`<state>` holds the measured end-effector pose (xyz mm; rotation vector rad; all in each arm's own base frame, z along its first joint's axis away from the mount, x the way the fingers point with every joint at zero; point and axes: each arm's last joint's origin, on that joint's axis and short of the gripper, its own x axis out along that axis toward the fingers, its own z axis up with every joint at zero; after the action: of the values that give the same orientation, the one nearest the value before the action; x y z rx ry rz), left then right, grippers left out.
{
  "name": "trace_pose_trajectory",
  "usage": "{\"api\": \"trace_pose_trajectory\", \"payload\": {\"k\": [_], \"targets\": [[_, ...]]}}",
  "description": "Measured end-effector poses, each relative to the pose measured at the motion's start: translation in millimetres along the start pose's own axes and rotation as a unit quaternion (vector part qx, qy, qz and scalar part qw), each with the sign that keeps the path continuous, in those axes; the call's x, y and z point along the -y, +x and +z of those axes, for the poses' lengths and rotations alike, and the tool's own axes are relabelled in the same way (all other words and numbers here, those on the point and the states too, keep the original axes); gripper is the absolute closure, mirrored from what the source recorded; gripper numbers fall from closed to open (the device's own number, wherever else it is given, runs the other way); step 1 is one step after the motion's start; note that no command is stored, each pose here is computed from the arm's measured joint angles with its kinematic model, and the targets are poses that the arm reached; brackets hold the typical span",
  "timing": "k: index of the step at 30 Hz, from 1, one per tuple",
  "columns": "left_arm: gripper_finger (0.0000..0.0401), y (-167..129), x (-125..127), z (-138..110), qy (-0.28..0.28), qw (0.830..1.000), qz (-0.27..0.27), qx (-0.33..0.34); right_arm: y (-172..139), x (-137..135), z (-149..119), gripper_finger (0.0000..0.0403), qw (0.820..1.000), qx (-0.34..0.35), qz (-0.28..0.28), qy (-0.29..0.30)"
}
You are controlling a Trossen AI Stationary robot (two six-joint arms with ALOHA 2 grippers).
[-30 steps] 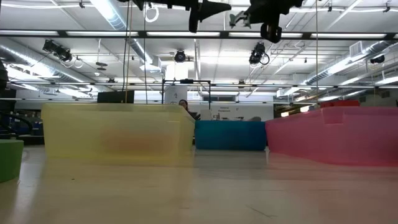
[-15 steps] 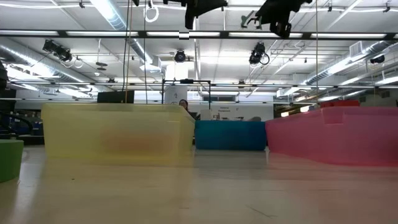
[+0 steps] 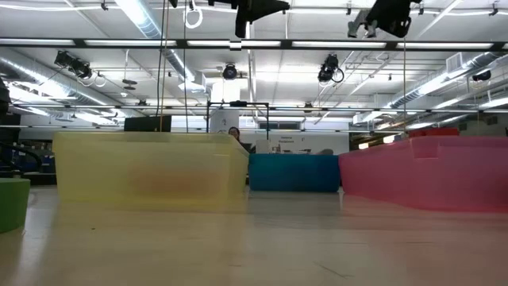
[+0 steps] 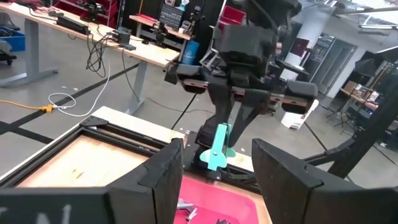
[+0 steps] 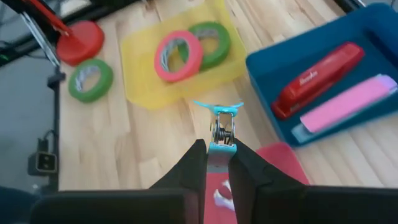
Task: Pick and place Stapler, Stapler remover, tape
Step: Put the light blue staple remover into the red bin, then put the green tape into the yellow bin
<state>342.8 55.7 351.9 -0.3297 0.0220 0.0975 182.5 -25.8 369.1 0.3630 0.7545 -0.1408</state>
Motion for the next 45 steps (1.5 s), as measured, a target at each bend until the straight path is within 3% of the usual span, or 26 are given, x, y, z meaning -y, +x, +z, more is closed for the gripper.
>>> {"api": "trace_pose_trajectory", "payload": {"k": [6, 12, 16, 28, 35, 45], "targets": [[0.0208, 0, 0, 0, 0.000, 1.000, 0.001, 0.000, 1, -8, -7, 0.0357, 0.999, -0.022, -0.015, -0.017], [0.0208, 0, 0, 0, 0.000, 1.000, 0.002, 0.001, 16, -9, -21, 0.0357, 1.000, 0.003, -0.005, -0.015], [0.0208, 0, 0, 0, 0.000, 1.000, 0.002, 0.001, 33, -6, -41, 0.0357, 1.000, 0.004, 0.008, 0.002], [0.0208, 0, 0, 0, 0.000, 1.000, 0.002, 0.000, 75, 12, -111, 0.0356, 0.995, -0.095, -0.011, 0.012], [0.0208, 0, 0, 0, 0.000, 1.000, 0.001, 0.000, 87, 20, -131, 0.0333, 0.991, -0.129, -0.028, 0.037], [0.0208, 0, 0, 0, 0.000, 1.000, 0.002, 0.000, 87, 20, -132, 0.0279, 0.990, -0.132, -0.023, 0.052]]}}
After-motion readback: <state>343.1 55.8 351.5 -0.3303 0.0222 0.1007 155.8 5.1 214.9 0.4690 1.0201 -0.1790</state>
